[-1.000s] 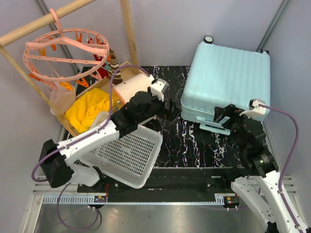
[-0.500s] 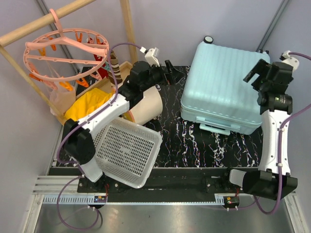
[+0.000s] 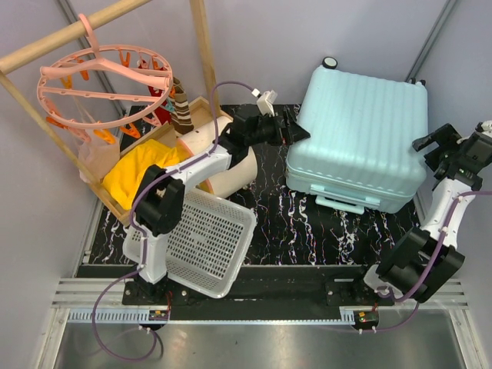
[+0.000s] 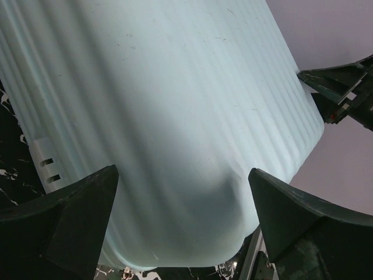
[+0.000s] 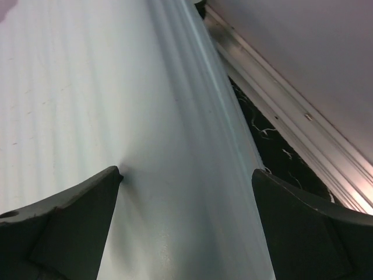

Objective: Open, take out, and arrange the luggage
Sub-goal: Unzip the luggage at the center of the board, then adjust the luggage at the center of the board.

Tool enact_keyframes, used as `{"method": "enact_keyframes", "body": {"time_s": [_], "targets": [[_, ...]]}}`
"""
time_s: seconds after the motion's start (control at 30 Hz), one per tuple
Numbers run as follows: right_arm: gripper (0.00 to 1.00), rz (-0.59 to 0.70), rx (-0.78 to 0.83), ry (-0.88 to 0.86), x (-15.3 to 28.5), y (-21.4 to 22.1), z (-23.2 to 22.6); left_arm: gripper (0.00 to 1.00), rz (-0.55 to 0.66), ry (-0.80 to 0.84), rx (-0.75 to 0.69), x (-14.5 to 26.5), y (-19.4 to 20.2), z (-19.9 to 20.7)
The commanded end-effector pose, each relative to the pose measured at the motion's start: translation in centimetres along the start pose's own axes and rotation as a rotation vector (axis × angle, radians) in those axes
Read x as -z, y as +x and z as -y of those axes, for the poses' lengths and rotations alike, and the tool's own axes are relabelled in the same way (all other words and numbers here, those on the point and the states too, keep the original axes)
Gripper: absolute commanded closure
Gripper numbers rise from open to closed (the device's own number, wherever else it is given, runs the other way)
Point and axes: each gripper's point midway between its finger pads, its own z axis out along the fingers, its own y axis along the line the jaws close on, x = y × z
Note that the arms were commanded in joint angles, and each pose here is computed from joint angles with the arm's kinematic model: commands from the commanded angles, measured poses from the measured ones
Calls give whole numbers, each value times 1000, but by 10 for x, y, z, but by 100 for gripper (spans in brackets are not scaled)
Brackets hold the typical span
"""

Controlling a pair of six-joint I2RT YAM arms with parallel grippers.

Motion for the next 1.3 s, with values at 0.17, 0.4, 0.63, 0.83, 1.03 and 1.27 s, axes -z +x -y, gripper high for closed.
{"method": "enact_keyframes", "body": {"time_s": [0.17, 0.4, 0.63, 0.83, 1.03, 1.27], "targets": [[16, -139, -67, -400, -27, 45, -43, 15, -11, 279, -79, -10, 12, 62], [33, -254, 41, -552, -30, 104, -92, 44, -88, 365, -129, -7, 61, 89], [36, -326, 71, -565, -33, 138, -119, 47, -161, 415, -174, -3, 117, 122], [36, -363, 103, -545, -16, 152, -110, 48, -184, 449, -185, 8, 152, 149], [34, -425, 131, -590, -9, 167, -108, 48, -214, 534, -200, 4, 186, 183], [34, -475, 146, -583, -1, 186, -109, 48, -219, 586, -194, 17, 218, 208]]}}
